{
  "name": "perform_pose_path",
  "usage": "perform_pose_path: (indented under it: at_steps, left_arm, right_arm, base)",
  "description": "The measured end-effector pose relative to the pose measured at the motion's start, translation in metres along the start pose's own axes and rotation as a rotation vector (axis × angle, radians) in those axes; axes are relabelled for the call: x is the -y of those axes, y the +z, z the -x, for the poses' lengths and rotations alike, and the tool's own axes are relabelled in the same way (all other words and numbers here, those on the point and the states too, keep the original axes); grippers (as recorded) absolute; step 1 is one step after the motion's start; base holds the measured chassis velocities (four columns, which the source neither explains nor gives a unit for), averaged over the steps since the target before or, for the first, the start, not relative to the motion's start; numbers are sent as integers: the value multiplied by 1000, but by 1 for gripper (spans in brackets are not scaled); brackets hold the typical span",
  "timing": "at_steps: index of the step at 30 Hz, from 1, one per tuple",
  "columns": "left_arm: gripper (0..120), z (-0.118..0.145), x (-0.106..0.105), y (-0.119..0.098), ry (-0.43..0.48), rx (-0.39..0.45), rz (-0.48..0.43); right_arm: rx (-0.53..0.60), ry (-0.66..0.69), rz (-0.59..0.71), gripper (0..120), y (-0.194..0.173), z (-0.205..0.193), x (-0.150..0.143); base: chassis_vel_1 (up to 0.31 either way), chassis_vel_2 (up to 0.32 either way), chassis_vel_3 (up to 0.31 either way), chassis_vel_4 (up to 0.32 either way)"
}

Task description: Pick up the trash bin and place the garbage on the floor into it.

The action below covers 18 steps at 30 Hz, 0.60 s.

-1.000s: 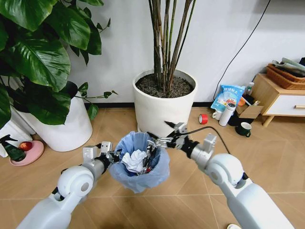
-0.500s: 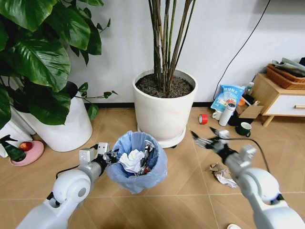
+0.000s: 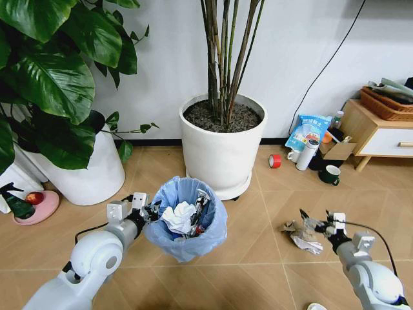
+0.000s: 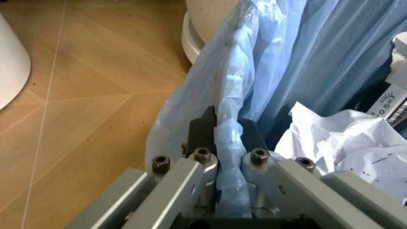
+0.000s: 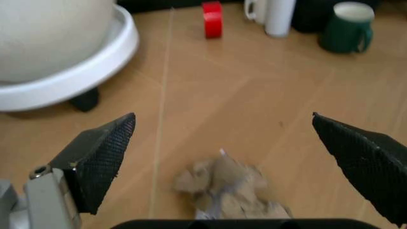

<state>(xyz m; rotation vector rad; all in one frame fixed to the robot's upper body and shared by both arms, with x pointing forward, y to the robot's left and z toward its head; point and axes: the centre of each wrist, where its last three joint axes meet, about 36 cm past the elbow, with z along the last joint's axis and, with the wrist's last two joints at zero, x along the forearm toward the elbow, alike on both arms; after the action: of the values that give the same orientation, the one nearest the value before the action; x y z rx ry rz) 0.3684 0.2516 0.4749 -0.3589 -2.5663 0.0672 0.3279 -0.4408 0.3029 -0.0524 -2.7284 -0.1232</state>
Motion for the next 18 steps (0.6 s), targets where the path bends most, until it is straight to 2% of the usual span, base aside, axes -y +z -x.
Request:
perform_pose_path:
  at_steps: [8, 13, 18]
  left_arm:
    - [0, -4, -1, -2, -1, 3, 11]
    - [0, -3, 3, 0, 10, -4, 7]
    - [0, -2, 5, 2, 16, -7, 7]
  right_arm:
    - [4, 10, -36, 100, 20, -39, 7]
    - [-23, 34, -18, 100, 33, -32, 18]
    - [-58, 49, -9, 100, 48, -6, 29]
  base:
    - [0, 0, 0, 0]
    - [0, 0, 0, 0]
    - [0, 0, 0, 0]
